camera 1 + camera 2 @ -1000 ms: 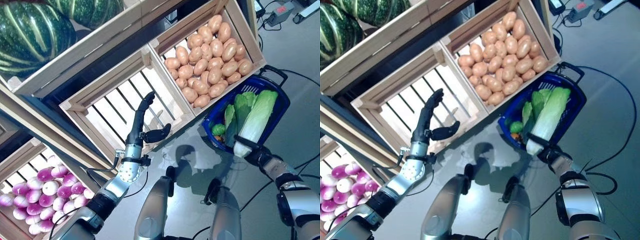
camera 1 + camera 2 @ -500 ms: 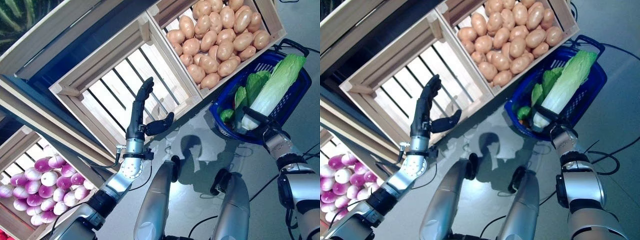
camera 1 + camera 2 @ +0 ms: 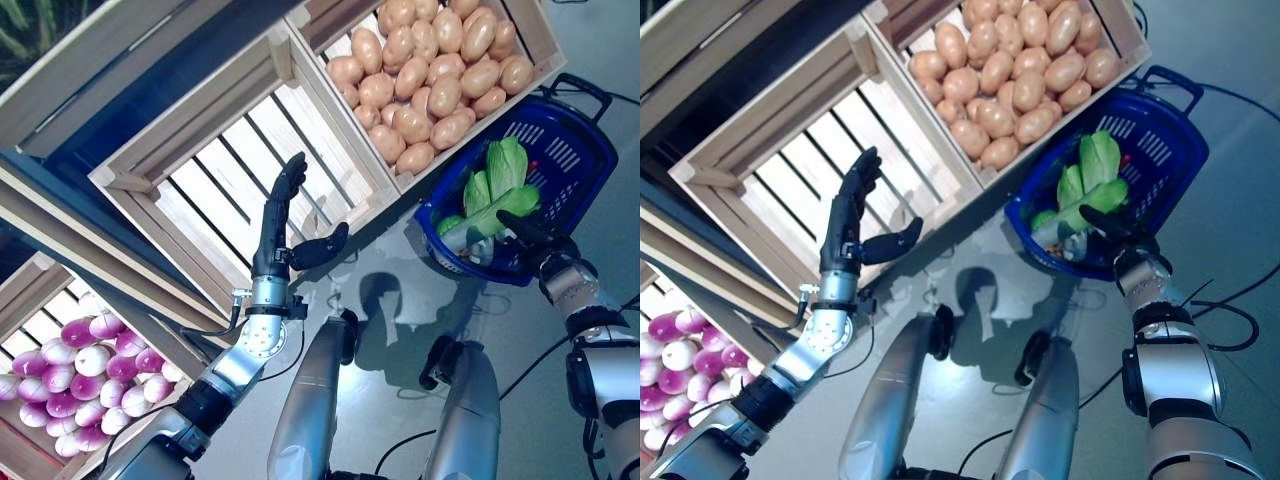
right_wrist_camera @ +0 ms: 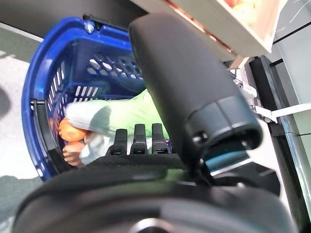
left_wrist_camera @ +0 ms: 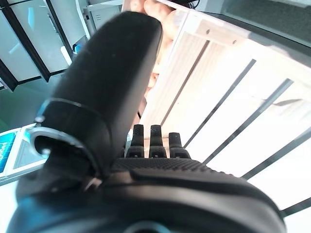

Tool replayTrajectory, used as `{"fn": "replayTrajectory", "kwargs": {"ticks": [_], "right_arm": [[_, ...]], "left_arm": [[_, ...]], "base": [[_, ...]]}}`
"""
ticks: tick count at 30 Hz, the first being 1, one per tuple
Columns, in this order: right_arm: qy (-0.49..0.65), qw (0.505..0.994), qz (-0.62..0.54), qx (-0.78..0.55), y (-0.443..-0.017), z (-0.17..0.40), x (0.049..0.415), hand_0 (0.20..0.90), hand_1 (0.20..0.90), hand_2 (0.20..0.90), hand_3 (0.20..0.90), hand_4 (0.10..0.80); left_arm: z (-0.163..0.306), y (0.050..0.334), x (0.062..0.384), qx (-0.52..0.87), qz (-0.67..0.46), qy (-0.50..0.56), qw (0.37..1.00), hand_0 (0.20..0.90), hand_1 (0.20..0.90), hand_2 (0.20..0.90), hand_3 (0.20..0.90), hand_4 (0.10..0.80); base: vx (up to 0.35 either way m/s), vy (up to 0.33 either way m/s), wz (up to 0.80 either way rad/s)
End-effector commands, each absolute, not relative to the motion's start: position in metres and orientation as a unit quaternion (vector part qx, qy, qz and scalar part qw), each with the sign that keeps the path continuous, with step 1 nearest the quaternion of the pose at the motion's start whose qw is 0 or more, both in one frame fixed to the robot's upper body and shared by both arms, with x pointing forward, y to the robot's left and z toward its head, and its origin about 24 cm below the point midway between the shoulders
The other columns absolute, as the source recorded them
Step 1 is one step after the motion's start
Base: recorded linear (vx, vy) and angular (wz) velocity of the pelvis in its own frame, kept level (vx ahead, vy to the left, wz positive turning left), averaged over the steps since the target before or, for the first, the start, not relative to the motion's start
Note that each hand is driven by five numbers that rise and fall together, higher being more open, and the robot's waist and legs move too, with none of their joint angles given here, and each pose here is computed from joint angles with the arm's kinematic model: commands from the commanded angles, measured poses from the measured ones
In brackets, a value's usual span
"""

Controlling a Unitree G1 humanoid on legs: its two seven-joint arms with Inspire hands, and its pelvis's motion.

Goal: Put vegetables into the basket

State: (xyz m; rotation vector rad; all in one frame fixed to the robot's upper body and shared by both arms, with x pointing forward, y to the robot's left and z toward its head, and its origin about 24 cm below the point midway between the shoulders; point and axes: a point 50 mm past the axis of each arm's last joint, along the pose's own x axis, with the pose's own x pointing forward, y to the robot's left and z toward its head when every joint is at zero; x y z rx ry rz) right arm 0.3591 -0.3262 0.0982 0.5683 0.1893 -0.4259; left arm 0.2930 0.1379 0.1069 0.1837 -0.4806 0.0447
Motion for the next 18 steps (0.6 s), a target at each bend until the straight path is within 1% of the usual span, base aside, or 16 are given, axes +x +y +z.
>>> {"fn": "replayTrajectory", "kwargs": {"ticks": [1, 5, 10, 14, 18], "right_arm": [[0.005, 0.952, -0.202, 0.231, -0.349, 0.140, 0.360, 0.900, 0.900, 0.900, 0.900, 0.800], [0.029, 0.952, -0.185, 0.242, -0.342, 0.119, 0.357, 0.900, 0.900, 0.900, 0.900, 0.800], [0.063, 0.950, -0.152, 0.265, -0.326, 0.080, 0.347, 0.900, 0.900, 0.900, 0.900, 0.800], [0.078, 0.955, -0.127, 0.257, -0.306, 0.053, 0.340, 0.900, 0.900, 0.900, 0.900, 0.800], [0.091, 0.960, -0.094, 0.249, -0.287, 0.039, 0.337, 0.900, 0.900, 0.900, 0.900, 0.800]], "left_arm": [[0.148, 0.142, 0.286, 0.057, 0.013, -0.344, 0.937, 0.900, 0.900, 0.900, 0.900, 0.800], [0.143, 0.148, 0.286, 0.062, 0.017, -0.325, 0.943, 0.900, 0.900, 0.900, 0.900, 0.800], [0.127, 0.151, 0.287, 0.045, 0.021, -0.286, 0.957, 0.900, 0.900, 0.900, 0.900, 0.800], [0.101, 0.156, 0.284, 0.053, 0.026, -0.230, 0.971, 0.900, 0.900, 0.900, 0.900, 0.800], [0.077, 0.160, 0.279, 0.063, 0.031, -0.178, 0.981, 0.900, 0.900, 0.900, 0.900, 0.800]], "base": [[0.051, -0.004, -0.08], [0.089, -0.007, -0.09], [0.067, -0.029, -0.10], [0.121, -0.015, -0.09], [0.080, 0.000, -0.05]]}}
